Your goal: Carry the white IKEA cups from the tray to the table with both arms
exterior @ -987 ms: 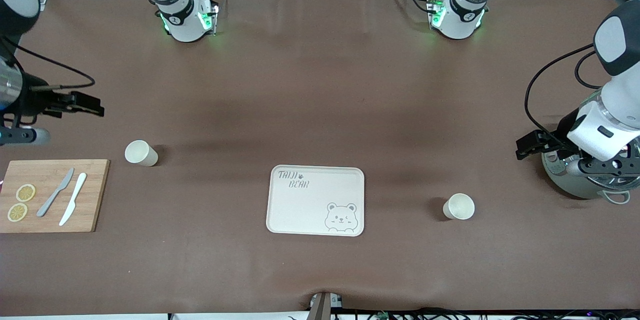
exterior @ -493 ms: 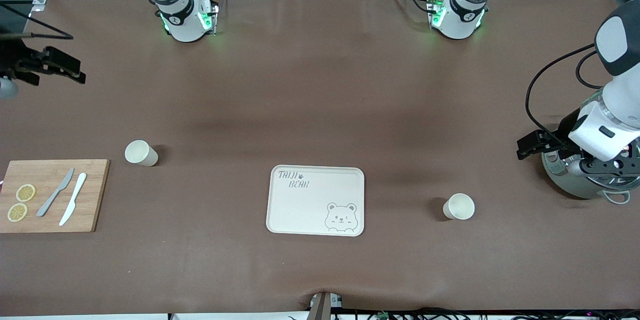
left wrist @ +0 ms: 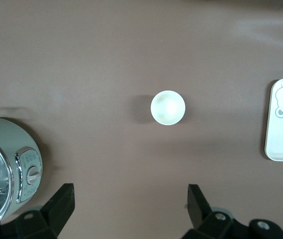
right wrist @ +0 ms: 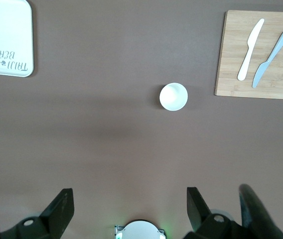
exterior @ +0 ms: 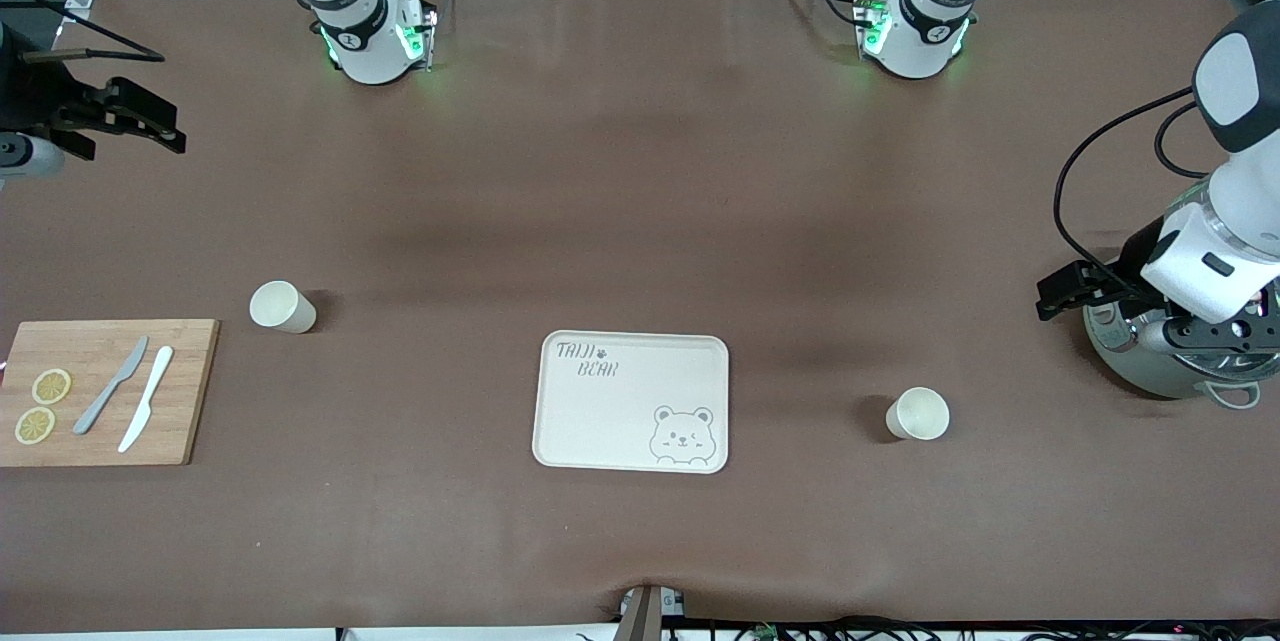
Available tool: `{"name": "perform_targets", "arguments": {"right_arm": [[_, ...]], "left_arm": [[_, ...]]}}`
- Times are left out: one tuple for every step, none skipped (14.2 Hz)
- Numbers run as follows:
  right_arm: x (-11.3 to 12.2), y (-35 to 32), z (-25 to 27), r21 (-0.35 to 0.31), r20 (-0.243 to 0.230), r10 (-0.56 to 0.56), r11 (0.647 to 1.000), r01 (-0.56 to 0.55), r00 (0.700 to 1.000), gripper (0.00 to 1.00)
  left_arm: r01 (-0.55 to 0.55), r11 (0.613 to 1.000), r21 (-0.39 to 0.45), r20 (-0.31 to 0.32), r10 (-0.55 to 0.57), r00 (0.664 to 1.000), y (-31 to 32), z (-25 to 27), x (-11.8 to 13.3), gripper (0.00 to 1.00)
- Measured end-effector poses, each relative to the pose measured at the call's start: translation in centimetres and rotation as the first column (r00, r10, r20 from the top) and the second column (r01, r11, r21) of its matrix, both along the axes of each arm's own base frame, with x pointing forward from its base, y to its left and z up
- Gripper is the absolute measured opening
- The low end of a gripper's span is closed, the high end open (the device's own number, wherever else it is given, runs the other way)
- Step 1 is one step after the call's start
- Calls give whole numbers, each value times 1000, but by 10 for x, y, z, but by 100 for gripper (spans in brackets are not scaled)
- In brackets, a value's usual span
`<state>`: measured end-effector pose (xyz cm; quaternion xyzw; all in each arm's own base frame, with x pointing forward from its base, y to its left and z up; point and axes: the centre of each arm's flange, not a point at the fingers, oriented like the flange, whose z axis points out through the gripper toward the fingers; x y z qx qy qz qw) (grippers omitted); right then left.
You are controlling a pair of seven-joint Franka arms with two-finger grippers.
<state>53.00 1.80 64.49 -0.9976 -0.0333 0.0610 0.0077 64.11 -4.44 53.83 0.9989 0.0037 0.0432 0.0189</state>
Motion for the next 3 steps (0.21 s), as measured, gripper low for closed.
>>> {"name": "perform_targets", "arguments": {"right_arm": [[0,0,-1,0,0,1,1000,-1,1000,100],[1,0,-2,0,2,3,1000,-3,1000,100],[1,0,-2,2,4,12,1000,-12,1000,100]], "left_arm": [[0,1000,0,0,0,1000,0,0,0,100],[0,1000,0,0,0,1000,0,0,0,100],[0,1000,0,0,0,1000,0,0,0,100]]}}
